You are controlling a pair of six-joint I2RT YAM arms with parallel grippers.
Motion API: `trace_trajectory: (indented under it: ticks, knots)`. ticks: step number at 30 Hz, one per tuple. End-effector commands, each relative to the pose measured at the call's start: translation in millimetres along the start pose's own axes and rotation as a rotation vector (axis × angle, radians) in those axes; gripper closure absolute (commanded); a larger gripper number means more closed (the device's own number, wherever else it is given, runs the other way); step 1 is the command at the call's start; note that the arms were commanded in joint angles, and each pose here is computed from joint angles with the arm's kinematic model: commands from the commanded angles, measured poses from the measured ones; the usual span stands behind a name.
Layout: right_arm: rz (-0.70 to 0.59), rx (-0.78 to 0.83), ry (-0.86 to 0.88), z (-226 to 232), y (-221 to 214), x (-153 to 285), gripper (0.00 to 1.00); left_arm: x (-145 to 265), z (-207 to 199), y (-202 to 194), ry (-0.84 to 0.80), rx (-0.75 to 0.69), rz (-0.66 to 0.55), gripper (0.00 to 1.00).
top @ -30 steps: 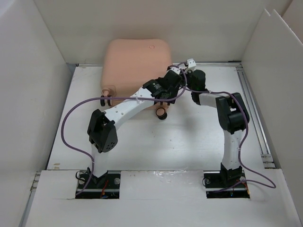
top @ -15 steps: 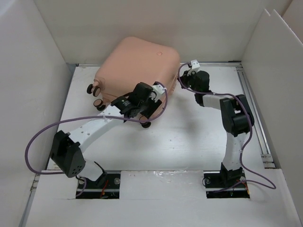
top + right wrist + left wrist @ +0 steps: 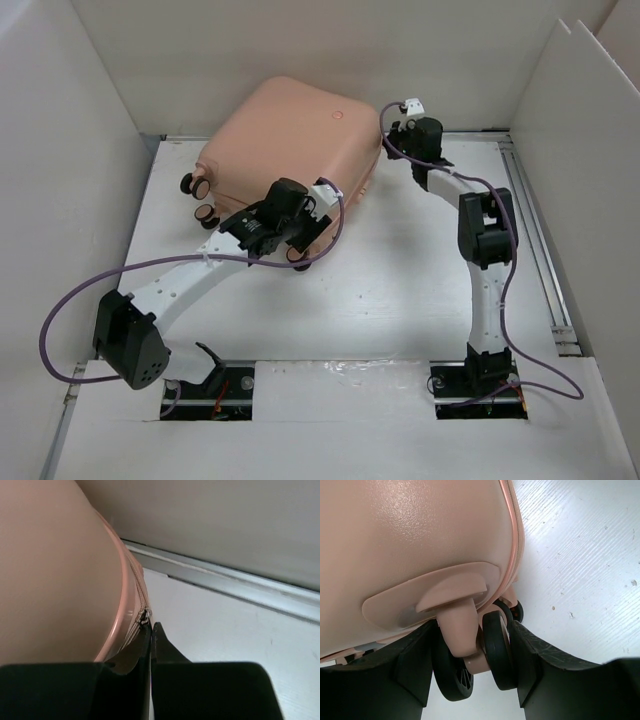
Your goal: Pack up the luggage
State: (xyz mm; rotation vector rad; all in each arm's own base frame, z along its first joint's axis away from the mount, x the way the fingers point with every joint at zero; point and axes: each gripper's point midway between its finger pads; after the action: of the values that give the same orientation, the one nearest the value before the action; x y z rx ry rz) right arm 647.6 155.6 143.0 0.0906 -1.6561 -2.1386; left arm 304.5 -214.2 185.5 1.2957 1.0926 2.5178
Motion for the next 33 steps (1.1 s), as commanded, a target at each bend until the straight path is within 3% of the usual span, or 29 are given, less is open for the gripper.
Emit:
trace_trajectory:
  ticks: [1, 4, 7, 10, 13, 16, 18, 19, 20, 21, 22, 25, 26, 27, 28, 29, 30, 33]
  knots:
    - [-0.368, 0.161, -0.149, -89.4, 141.6, 11.8, 1.0, 18.2, -2.6, -50.0, -0.024, -0.068, 0.175, 1.0]
    - [-0.407, 0.288, 0.092, -58.3, 155.2, -9.8, 1.0, 17.9, -3.5, -49.3, -0.035, -0.087, 0.17, 1.0]
    - [-0.427, 0.387, 0.355, -21.2, 141.9, -20.3, 1.0, 17.6, -8.2, -57.4, -0.091, -0.094, 0.176, 1.0]
    - [-0.432, 0.429, 0.607, 34.7, 105.4, -24.7, 1.0, 18.0, -16.2, -56.1, -0.136, -0.112, 0.152, 1.0]
    - [-0.379, 0.433, 0.737, 71.6, 67.8, -20.3, 1.0, 15.0, -15.8, -47.3, -0.144, -0.137, 0.109, 1.0]
    - [-0.343, 0.406, 0.827, 101.1, 39.9, -10.9, 1.0, 14.1, 14.9, -34.5, 0.029, -0.017, 0.095, 0.65]
    - [-0.323, 0.363, 0.87, 111.0, 30.5, -3.6, 1.0, 30.5, 48.9, -5.7, 0.165, 0.06, 0.018, 0.5]
    - [-0.331, 0.359, 0.885, 114.8, 34.3, 2.4, 1.0, 41.8, 78.0, 8.3, 0.269, 0.114, -0.033, 0.33]
    - [-0.325, 0.343, 0.9, 121.3, 27.3, 4.0, 1.0, 64.7, 104.5, 37.3, 0.33, 0.16, -0.128, 0.1]
    - [-0.355, 0.355, 0.909, 125.0, 34.3, 10.7, 1.0, 78.0, 121.6, 49.3, 0.353, 0.2, -0.178, 0.0]
    - [-0.334, 0.325, 0.92, 131.2, 27.8, 15.6, 1.0, 90.2, 130.5, 63.1, 0.321, 0.226, -0.243, 0.0]
    - [-0.355, 0.317, 0.931, 139.6, 25.7, 29.6, 1.0, 113.5, 182.9, 58.0, 0.368, 0.392, -0.267, 0.0]
    - [-0.36, 0.309, 0.925, 139.9, 27.0, 32.6, 1.0, 110.7, 189.5, 30.6, 0.363, 0.446, -0.197, 0.03]
    - [-0.366, 0.313, 0.937, 147.9, 25.7, 39.4, 1.0, 105.7, 197.8, -1.6, 0.377, 0.529, -0.108, 0.13]
    - [-0.375, 0.32, 0.95, 155.1, 25.5, 40.9, 1.0, 100.7, 194.1, -7.6, 0.368, 0.533, -0.09, 0.13]
    - [-0.376, 0.32, 0.95, 156.5, 26.7, 46.4, 1.0, 91.1, 189.8, -30.7, 0.343, 0.609, -0.026, 0.3]
    - [-0.38, 0.323, 0.962, 163.8, 26.0, 50.4, 1.0, 96.4, 201.7, -59.3, 0.384, 0.689, 0.015, 0.38]
    - [-0.397, 0.315, 0.977, 181.5, 25.3, 64.6, 1.0, 90.8, 206.4, -113.2, 0.416, 0.866, 0.108, 0.44]
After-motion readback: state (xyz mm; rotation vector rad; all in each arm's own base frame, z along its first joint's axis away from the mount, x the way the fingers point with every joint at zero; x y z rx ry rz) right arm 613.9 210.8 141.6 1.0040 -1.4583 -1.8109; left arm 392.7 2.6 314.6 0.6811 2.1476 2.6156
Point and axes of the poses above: each gripper's point midway between its finger pads, its own x axis back along the fingers, its own z axis along the line the jaws close on, y = z × x, and after that the axes turned 10 degrees about -x, right-handed
